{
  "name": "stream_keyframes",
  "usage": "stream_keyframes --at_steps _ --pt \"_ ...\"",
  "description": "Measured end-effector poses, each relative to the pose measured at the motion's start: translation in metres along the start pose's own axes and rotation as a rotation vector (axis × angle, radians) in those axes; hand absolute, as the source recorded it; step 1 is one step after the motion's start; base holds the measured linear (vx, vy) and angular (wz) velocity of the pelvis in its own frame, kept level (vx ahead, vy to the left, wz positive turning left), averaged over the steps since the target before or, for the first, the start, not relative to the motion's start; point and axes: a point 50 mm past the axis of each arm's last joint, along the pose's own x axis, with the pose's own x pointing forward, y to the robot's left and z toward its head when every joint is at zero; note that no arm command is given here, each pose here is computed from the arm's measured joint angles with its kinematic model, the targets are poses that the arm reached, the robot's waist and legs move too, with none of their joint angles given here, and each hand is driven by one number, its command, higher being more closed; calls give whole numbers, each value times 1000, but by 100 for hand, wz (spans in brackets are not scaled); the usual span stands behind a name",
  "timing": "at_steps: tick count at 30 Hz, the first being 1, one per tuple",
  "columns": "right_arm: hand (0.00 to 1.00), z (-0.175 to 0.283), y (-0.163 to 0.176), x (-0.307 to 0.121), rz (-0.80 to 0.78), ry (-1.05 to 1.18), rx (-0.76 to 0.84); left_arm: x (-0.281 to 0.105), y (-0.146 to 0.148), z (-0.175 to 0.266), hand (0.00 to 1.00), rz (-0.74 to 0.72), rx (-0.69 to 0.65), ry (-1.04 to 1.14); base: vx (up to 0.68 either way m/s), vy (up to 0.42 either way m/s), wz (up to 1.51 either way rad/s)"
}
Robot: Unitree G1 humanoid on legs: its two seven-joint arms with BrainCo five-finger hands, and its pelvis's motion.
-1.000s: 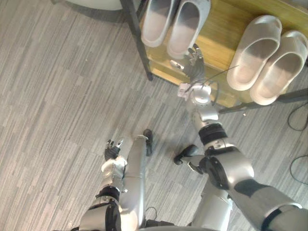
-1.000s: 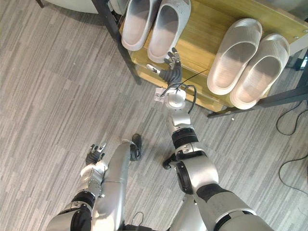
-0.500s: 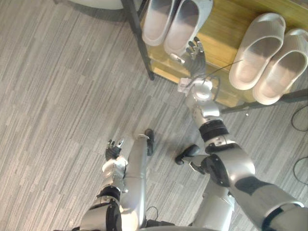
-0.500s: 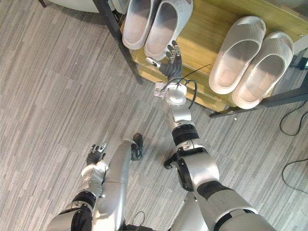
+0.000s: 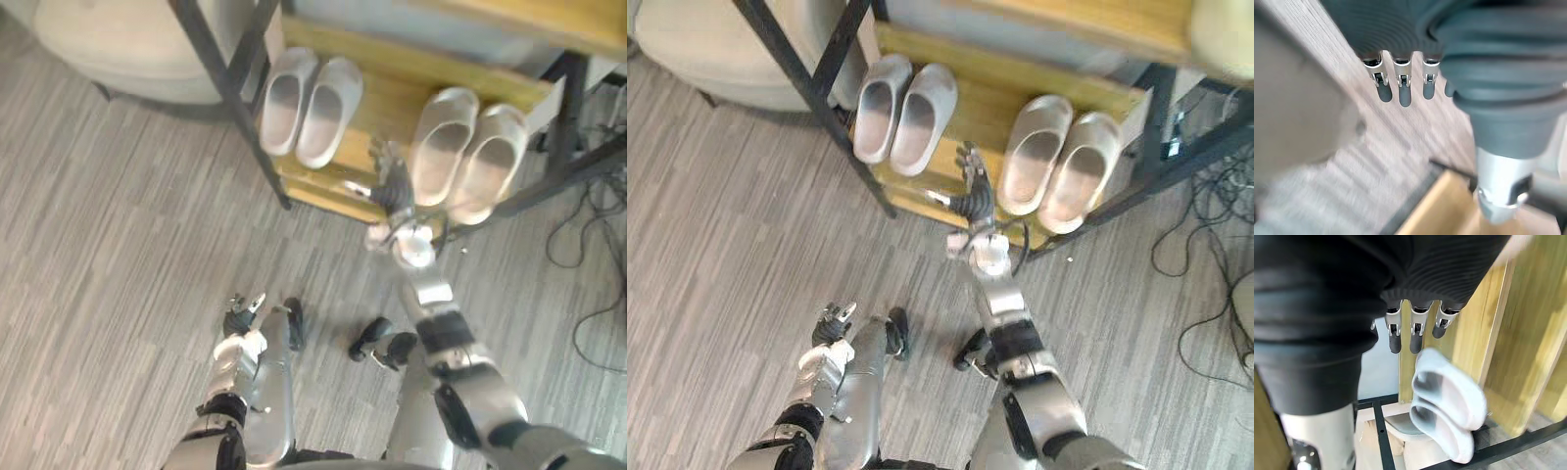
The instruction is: Organize the slippers on the shoe rack
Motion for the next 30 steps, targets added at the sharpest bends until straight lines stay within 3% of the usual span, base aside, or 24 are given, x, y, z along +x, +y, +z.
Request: stream_keyframes --at_steps 12,19,23,26,30 --pt "0 -157 -47 -148 -22 744 -131 -29 25 -56 0 -89 307 198 111 -2 -1" --pt "0 -192 -88 -237 -188 1099 -148 -54 42 -80 0 -123 412 252 108 62 8" --pt "0 -197 -79 -257 -204 1156 -111 -55 46 -84 0 -141 495 275 59 45 -1" --pt "0 -198 -81 -267 -240 1186 -98 -55 35 -82 0 -177 524 246 20 37 1" --pt "0 -199 -80 -269 -263 1198 -79 -54 -15 -54 0 -365 552 58 -5 30 3"
